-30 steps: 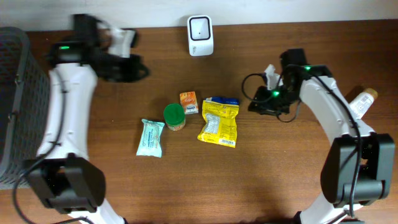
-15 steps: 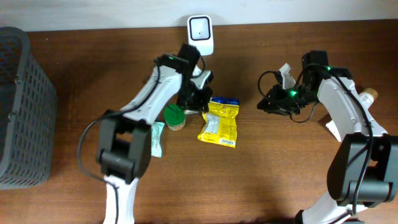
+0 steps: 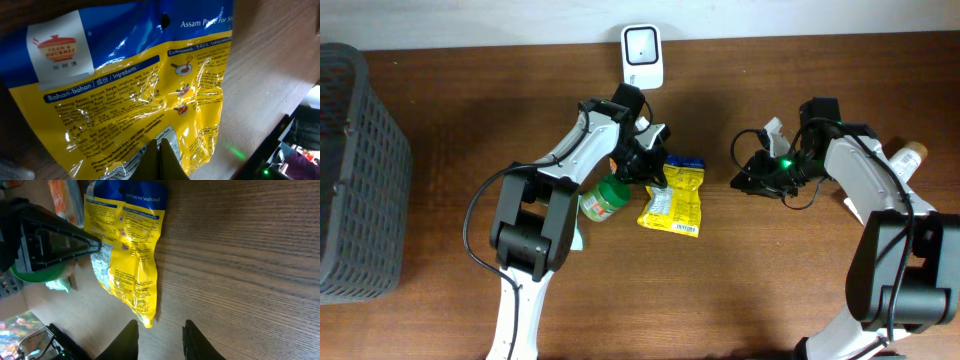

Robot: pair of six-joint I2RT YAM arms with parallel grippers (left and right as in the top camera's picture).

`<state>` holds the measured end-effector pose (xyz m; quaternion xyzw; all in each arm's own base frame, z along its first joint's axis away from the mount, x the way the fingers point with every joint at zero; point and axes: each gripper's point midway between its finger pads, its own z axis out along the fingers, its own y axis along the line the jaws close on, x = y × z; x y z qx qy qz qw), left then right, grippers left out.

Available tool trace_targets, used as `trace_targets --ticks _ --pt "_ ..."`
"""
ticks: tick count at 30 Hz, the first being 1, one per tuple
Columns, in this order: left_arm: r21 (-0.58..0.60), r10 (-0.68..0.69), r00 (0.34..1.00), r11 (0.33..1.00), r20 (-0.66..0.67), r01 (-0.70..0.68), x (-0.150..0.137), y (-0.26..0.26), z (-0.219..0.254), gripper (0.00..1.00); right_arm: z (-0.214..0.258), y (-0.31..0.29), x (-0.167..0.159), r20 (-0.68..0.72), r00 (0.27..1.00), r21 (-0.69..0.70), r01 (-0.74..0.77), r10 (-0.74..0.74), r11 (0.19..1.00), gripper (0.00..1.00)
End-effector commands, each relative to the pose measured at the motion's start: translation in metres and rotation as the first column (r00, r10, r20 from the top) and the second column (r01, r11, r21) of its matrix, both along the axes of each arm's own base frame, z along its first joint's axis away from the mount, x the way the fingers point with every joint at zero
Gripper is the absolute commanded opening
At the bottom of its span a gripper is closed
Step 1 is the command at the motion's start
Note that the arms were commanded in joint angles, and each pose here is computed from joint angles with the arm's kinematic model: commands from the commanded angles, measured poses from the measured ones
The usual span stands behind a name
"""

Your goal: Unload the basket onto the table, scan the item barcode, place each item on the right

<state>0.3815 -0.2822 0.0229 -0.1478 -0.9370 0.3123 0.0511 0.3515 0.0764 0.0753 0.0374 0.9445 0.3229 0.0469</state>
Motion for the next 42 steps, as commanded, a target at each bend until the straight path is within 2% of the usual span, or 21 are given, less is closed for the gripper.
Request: trace_targets --ticks 1,4,7,14,24,34,41,42 --pt "0.016 -0.002 0.996 1.0 0.085 0.001 0.015 0.009 0.025 0.0 -0.001 0.003 -0.002 -0.003 1.0 0.017 -0.01 0.01 1.0 0.25" --pt "0.072 0.002 0.988 0.997 0.152 -0.013 0.02 0.02 0.044 0.0 -0.001 0.003 -0.001 0.002 1.0 0.016 -0.01 0.01 1.0 0.25" --pt "0.072 0.002 0.982 0.997 0.191 -0.016 0.021 0.023 0.061 0.0 -0.001 0.004 0.0 0.004 1.0 0.02 -0.01 0.01 1.0 0.25" --pt "0.076 -0.022 0.983 0.997 0.182 0.009 0.012 0.016 0.062 0.0 -0.001 0.004 0.0 0.004 1.0 0.02 -0.01 0.01 1.0 0.25" --pt "0.12 -0.042 0.998 0.992 0.043 0.037 -0.035 0.009 0.015 0.0 -0.001 0.004 0.001 0.009 1.0 0.019 -0.012 0.012 1.0 0.25" --pt "0.102 0.013 1.0 0.995 0.023 -0.015 -0.037 0.008 -0.004 0.0 -0.001 0.004 0.0 0.008 1.0 0.019 -0.012 0.011 1.0 0.25" --pt "0.146 0.09 0.993 0.986 -0.081 -0.078 -0.05 0.014 -0.04 0.0 -0.002 0.008 -0.006 -0.019 1.0 0.022 -0.021 0.021 1.0 0.26" --pt "0.137 0.092 0.991 0.987 -0.096 -0.078 -0.051 0.012 -0.042 0.0 -0.003 0.011 -0.009 -0.024 0.999 0.022 -0.029 0.03 0.999 0.32"
